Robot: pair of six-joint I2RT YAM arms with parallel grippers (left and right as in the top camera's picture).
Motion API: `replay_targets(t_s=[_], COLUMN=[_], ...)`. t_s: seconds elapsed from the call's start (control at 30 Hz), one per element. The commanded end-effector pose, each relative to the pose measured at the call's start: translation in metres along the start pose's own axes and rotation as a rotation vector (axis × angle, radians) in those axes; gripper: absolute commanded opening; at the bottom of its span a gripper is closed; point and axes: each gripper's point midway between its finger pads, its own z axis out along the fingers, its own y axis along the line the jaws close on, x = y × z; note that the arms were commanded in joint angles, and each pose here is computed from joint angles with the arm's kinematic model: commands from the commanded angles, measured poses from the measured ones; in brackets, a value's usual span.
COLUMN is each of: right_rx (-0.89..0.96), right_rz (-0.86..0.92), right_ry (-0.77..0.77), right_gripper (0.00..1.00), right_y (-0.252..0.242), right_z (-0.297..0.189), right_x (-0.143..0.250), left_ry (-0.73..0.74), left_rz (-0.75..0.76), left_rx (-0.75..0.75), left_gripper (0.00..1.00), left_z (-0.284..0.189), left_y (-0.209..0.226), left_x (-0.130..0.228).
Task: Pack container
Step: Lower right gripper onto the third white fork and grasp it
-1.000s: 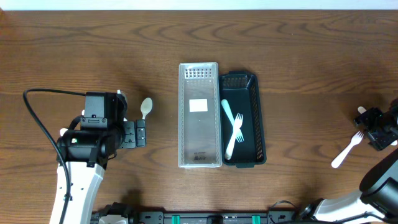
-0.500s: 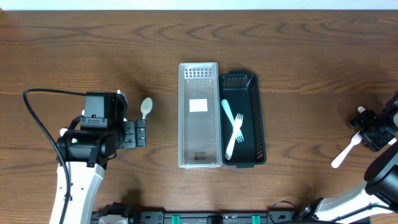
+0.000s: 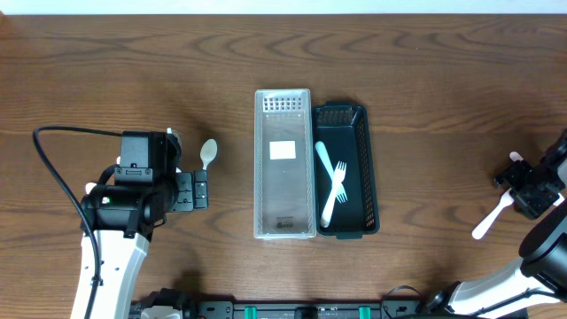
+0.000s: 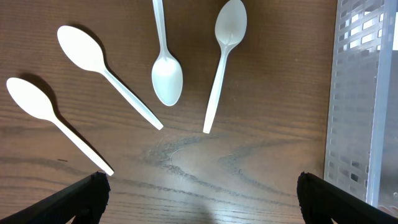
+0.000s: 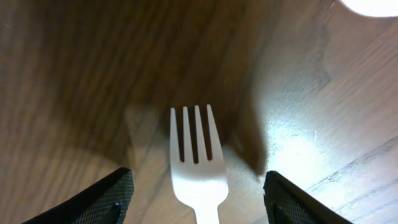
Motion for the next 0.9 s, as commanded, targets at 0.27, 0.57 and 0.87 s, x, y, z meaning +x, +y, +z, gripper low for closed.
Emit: replay_targets(t_s=[0.27,0.57,0.87], right_rx=[0.018,0.018,0.016], right_rz=[-0.019,-0.018,0.006], right_ry=[0.006,0.006,0.004], right_gripper=[0.79,0.40,0.21], right_y=[-0.0061,-0.0061,-0.0058], right_z=[0.0143,0.0146,0.0146], right_x=[0.0065,0.0069,0.0064], left_ry=[-0.004,-0.004,-0.004], left_rz=[-0.018,-0.018,-0.018], left_rx=[-0.017,-0.017,-0.017], left_gripper=[0.98,0.98,0.98], left_z=[-0.0010,-0.0010,-0.0010], left_y=[0.0037,0.0037,0.0037], left_x=[-0.0012,-0.0012,-0.0012])
